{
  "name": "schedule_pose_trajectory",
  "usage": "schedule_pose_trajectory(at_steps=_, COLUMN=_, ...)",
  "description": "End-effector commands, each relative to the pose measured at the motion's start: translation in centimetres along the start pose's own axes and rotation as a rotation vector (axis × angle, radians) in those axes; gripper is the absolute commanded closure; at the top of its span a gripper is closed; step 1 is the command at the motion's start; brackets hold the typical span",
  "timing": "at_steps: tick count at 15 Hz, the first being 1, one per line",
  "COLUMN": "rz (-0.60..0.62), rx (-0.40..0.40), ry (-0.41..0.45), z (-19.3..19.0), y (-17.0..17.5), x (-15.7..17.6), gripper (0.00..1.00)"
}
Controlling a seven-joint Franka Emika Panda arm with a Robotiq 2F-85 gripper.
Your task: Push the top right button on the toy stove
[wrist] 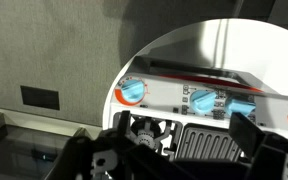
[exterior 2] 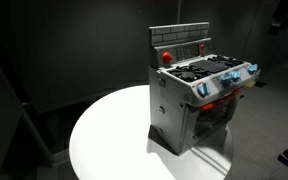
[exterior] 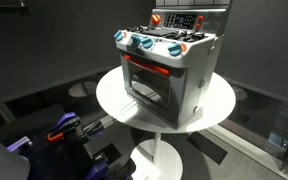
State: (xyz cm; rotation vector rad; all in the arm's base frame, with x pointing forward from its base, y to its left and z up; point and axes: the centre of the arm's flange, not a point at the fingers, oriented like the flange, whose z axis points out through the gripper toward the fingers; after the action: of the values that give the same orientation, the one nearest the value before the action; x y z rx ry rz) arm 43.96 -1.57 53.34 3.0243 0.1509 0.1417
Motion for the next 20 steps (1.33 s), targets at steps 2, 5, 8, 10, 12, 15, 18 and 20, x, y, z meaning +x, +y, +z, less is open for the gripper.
schedule_pose_trajectory(at_steps=2, rz=0.000, rx=0.000, ry=0.001, z=-0.1, y=0.0, x=0.0, gripper=0.00)
schedule_pose_trajectory(at_steps=5, rz=0.000, rx=0.000, ry=0.002, z=-0.1, y=0.0, x=0.0, gripper=0.00)
schedule_pose_trajectory(at_steps=8, rz=0.000, rx=0.000, ry=0.002, z=-0.1, y=0.0, x=0.0, gripper=0.00)
schedule_pose_trajectory(at_steps=10, rz=0.000, rx=0.000, ry=0.002, z=-0.1, y=0.0, x=0.0, gripper=0.00)
schedule_pose_trajectory(at_steps=12, rz=0.000, rx=0.000, ry=0.002, z=-0.1, y=0.0, x=0.0, gripper=0.00)
schedule_pose_trajectory(at_steps=15, rz=0.026, rx=0.000, ry=0.020, z=-0.6, y=0.5, x=1.8, gripper=0.00)
schedule_pose_trajectory(at_steps=18, rz=0.042, rx=0.006, ry=0.060, z=-1.4, y=0.8, x=3.9, gripper=0.00)
schedule_pose_trajectory(at_steps=20, rz=0.050, rx=0.014, ry=0.087, z=-2.0, y=1.2, x=5.5, gripper=0.00)
